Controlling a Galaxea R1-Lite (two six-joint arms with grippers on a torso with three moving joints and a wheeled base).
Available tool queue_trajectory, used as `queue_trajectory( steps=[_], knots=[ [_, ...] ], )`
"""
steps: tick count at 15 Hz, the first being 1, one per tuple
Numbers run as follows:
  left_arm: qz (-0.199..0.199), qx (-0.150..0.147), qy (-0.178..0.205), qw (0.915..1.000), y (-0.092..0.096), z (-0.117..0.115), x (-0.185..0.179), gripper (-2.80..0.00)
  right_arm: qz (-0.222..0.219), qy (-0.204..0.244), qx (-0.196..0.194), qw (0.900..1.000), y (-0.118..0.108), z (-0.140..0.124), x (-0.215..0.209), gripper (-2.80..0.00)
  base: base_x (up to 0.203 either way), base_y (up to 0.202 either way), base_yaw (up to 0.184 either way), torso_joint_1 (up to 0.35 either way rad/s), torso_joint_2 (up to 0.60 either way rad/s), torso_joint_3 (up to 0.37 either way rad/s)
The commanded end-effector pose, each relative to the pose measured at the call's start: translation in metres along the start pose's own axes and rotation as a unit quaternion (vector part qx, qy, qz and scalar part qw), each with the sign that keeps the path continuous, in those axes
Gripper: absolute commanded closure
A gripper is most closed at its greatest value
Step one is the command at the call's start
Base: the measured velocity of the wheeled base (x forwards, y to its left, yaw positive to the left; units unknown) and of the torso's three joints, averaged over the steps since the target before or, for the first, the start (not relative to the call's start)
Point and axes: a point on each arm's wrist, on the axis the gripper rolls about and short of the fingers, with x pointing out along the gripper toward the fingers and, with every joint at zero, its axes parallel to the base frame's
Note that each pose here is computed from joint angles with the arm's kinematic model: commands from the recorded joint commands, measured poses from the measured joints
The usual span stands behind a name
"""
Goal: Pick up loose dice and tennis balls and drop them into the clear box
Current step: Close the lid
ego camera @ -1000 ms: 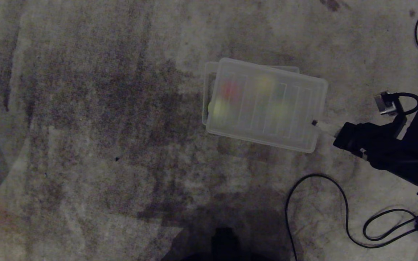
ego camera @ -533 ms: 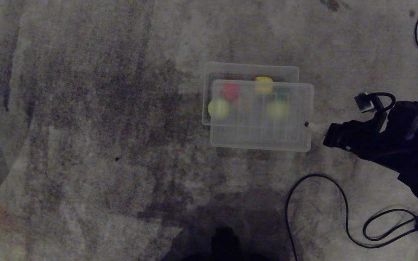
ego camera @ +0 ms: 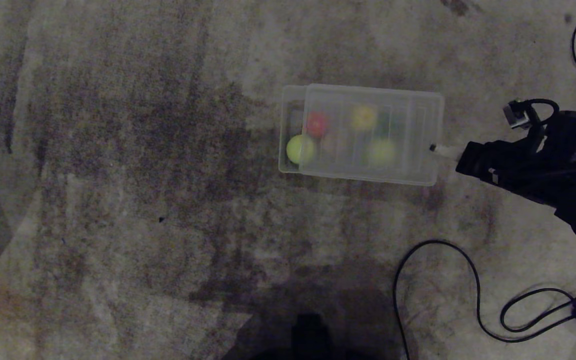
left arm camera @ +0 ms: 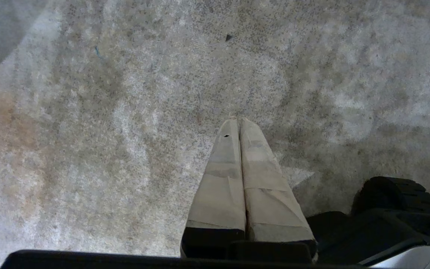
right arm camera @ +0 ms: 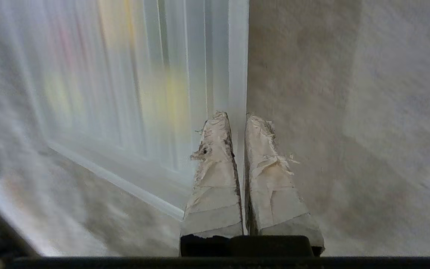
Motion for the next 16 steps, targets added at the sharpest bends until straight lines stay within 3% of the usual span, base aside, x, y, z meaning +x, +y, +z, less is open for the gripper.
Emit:
queue_trajectory(
  steps=[1,6,16],
  knots=[
    [0.000,0.000,0.001,1.0000,0.000,0.000,0.000,0.00,0.013,-0.019,0.000,1.000,0.003,0.013,0.002,0.00,0.000,0.000,0.000,0.000,0.00,0.000],
    [0.001,0.000,0.001,1.0000,0.000,0.000,0.000,0.00,0.044,-0.014,0.015,0.999,0.005,0.024,0.010,0.00,0.000,0.000,0.000,0.000,0.00,0.000],
    [0.001,0.000,0.001,1.0000,0.000,0.000,0.000,0.00,0.063,0.021,0.031,0.997,0.011,0.002,0.031,0.00,0.000,0.000,0.000,0.000,0.00,0.000]
  ],
)
